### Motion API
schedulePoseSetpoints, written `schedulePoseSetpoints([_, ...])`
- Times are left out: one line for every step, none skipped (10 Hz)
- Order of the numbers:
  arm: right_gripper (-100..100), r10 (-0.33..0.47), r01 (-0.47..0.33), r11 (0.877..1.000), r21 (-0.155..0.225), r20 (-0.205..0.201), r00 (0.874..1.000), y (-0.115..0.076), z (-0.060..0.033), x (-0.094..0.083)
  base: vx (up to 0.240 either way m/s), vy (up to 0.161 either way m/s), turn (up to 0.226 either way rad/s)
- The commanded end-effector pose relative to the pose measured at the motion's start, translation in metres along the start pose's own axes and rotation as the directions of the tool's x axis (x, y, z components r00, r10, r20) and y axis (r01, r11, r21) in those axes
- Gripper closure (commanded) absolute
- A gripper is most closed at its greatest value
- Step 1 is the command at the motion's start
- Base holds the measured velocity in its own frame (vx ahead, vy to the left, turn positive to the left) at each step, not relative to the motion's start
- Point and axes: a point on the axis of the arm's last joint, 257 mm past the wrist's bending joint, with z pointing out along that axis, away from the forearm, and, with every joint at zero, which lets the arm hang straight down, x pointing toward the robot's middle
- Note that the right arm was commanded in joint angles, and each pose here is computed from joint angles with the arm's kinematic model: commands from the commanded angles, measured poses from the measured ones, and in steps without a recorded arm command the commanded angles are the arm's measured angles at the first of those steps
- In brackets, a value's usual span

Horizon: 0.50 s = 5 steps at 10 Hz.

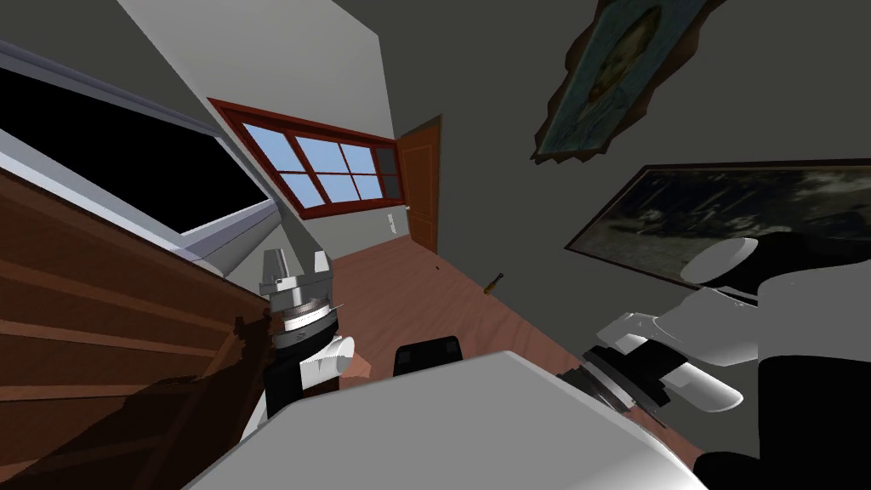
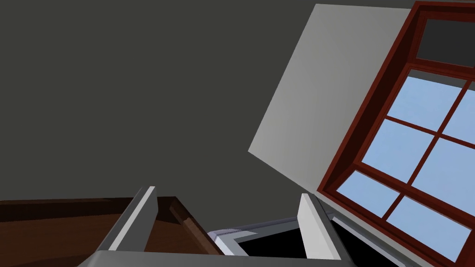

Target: Push the door open

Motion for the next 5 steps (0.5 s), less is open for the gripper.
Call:
schedulePoseSetpoints([-100, -0.003, 0.003, 1.000, -0.020, -0.034, 0.999, 0.002, 0.0037, 0.007, 0.050, 0.098, -0.101])
schedulePoseSetpoints([-100, -0.006, 0.004, 0.999, -0.033, -0.055, 0.998, 0.003, 0.0060, 0.010, 0.041, 0.086, -0.103])
schedulePoseSetpoints([-100, -0.008, 0.005, 0.999, -0.046, -0.076, 0.997, 0.004, 0.0084, 0.014, 0.049, 0.072, -0.109])
schedulePoseSetpoints([-100, -0.011, 0.006, 0.998, -0.059, -0.096, 0.995, 0.006, 0.0108, 0.018, 0.056, 0.076, -0.095])
schedulePoseSetpoints([-100, -0.015, 0.006, 0.997, -0.072, -0.114, 0.993, 0.007, 0.0131, 0.022, 0.051, 0.092, -0.090])
